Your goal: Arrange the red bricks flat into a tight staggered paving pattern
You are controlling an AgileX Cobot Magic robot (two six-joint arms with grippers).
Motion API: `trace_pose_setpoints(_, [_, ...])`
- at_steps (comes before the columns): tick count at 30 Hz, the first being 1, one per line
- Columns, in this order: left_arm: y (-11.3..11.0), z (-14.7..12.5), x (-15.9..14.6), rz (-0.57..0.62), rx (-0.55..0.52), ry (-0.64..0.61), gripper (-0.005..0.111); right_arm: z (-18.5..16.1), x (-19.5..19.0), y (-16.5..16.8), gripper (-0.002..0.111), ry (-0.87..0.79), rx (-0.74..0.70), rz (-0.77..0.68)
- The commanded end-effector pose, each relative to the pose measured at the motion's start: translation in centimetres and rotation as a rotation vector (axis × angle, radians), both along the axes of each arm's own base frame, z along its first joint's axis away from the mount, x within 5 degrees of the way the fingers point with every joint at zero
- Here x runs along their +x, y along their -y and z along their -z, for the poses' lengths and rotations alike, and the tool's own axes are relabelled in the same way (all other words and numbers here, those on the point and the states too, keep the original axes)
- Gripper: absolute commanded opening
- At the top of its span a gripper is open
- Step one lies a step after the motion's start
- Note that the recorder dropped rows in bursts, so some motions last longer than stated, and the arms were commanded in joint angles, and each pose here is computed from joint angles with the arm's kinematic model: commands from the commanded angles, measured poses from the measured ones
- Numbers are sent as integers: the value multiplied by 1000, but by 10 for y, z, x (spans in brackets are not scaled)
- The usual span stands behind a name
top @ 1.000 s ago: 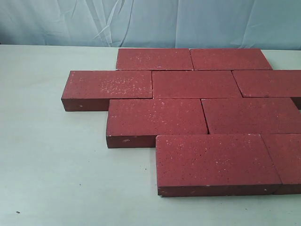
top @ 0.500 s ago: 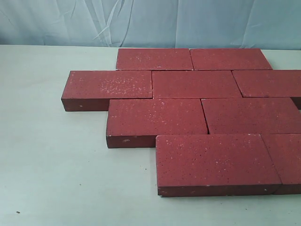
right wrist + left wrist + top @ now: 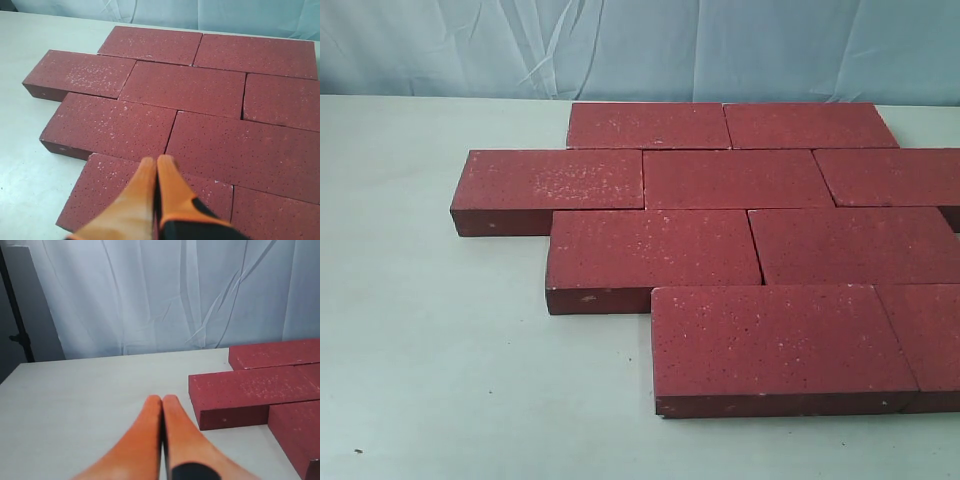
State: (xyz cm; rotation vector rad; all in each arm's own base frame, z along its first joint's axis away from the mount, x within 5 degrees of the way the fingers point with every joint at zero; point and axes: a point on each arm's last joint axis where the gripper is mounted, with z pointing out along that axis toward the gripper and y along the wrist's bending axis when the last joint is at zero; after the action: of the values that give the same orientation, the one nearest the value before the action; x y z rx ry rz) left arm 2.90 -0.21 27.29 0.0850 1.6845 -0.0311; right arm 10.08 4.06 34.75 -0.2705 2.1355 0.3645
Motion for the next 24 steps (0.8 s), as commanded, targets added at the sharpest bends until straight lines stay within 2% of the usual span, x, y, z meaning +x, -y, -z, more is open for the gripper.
trace_pose_setpoints(1, [1,20,8,-1,-10,-27,0,1,-1,1,-1,3,-5,4])
trace_pose_setpoints(9, [2,53,21,-2,-13,-8,0,1,-1,1,-1,5,-4,4])
trace_pose_setpoints(18, [2,87,25,-2,-16,-104,0,1,-1,1,-1,4,0,3])
trace_pose_setpoints(24, [2,87,25,-1,-24,-106,0,1,-1,1,-1,4,0,3])
